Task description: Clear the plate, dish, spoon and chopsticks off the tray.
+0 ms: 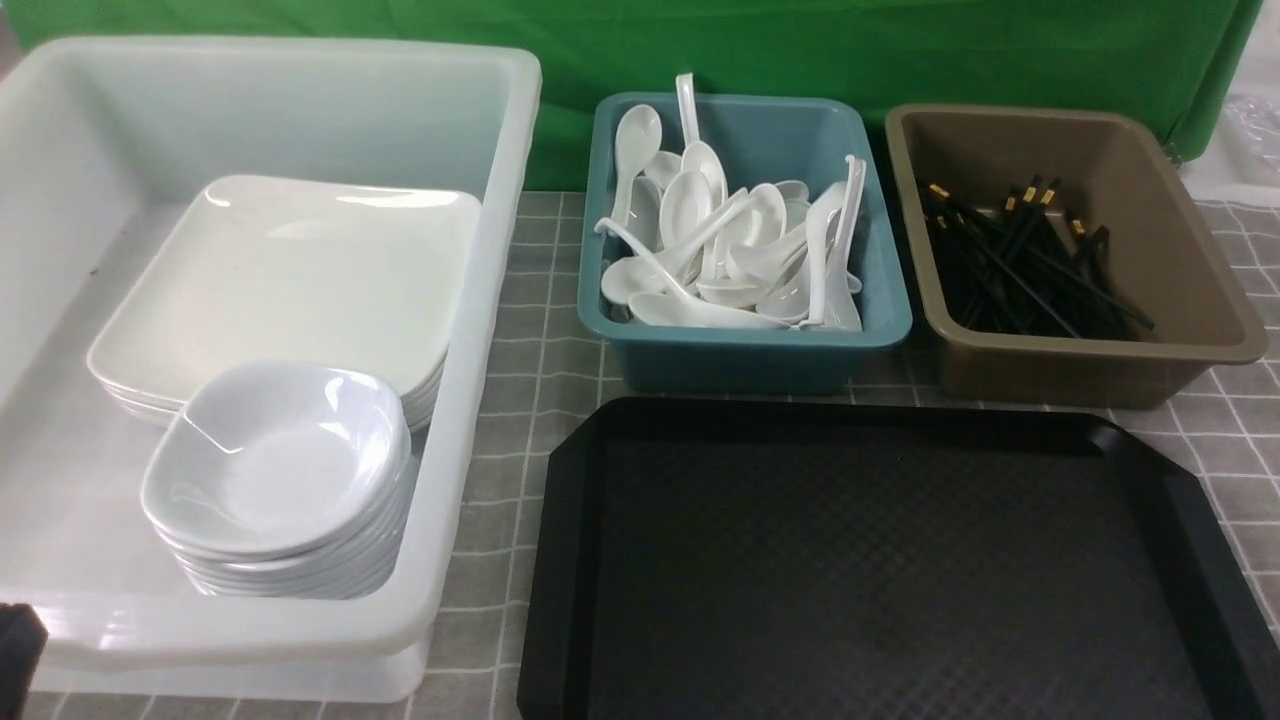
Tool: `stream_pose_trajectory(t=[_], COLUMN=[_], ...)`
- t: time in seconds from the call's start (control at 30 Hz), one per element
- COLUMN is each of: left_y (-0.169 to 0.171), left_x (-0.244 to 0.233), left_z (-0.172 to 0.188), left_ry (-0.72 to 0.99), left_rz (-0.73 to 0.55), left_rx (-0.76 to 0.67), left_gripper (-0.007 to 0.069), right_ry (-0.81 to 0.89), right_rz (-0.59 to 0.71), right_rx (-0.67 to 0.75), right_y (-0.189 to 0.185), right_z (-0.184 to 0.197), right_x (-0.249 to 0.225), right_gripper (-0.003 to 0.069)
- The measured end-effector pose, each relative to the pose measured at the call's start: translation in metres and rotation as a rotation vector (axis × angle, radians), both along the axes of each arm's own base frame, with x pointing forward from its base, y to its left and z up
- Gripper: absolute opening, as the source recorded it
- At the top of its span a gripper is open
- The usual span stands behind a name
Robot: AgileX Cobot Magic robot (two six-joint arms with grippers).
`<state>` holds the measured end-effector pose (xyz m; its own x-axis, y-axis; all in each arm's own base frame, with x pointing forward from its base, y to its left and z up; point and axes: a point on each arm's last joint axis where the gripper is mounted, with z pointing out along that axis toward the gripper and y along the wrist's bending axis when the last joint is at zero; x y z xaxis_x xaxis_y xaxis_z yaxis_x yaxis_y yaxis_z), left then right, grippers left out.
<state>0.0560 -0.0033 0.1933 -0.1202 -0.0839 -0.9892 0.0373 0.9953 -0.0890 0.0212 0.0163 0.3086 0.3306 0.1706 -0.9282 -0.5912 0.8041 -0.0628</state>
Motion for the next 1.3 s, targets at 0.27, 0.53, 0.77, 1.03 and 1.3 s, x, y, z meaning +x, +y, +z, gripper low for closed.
stream_pose_trajectory(t=[0.27, 0.53, 0.77, 1.03, 1.3], left_y=[0.0002, 0.0006, 0.0006, 0.0006, 0.0006], left_x=[-0.0001, -0.0001, -0.0001, -0.0001, -0.0001], left_z=[-0.0009, -0.0009, -0.0009, -0.0009, -0.0009], left_ry=[0.009, 0.008, 0.008, 0.008, 0.008], left_rz=[0.001, 0.002, 0.002, 0.002, 0.002], left_rx=[0.016, 0.034, 0.035, 0.036, 0.038], left_gripper=[0.0002, 0.0002, 0.0003, 0.0003, 0.0003], right_ry=[0.001, 0.002, 0.002, 0.025, 0.071], right_rz=[0.001, 0.001, 0.001, 0.016, 0.023], right_rx=[0.002, 0.002, 0.002, 0.031, 0.010], right_y=[0.0000, 0.0000, 0.0000, 0.0000, 0.0013], right_z=[0.0000, 0.0000, 0.0000, -0.0001, -0.0043], right_x=[0.0000, 0.0000, 0.0000, 0.0000, 0.0010], right_gripper=[0.0156, 0.0181, 0.0191, 0.0200, 0.0216])
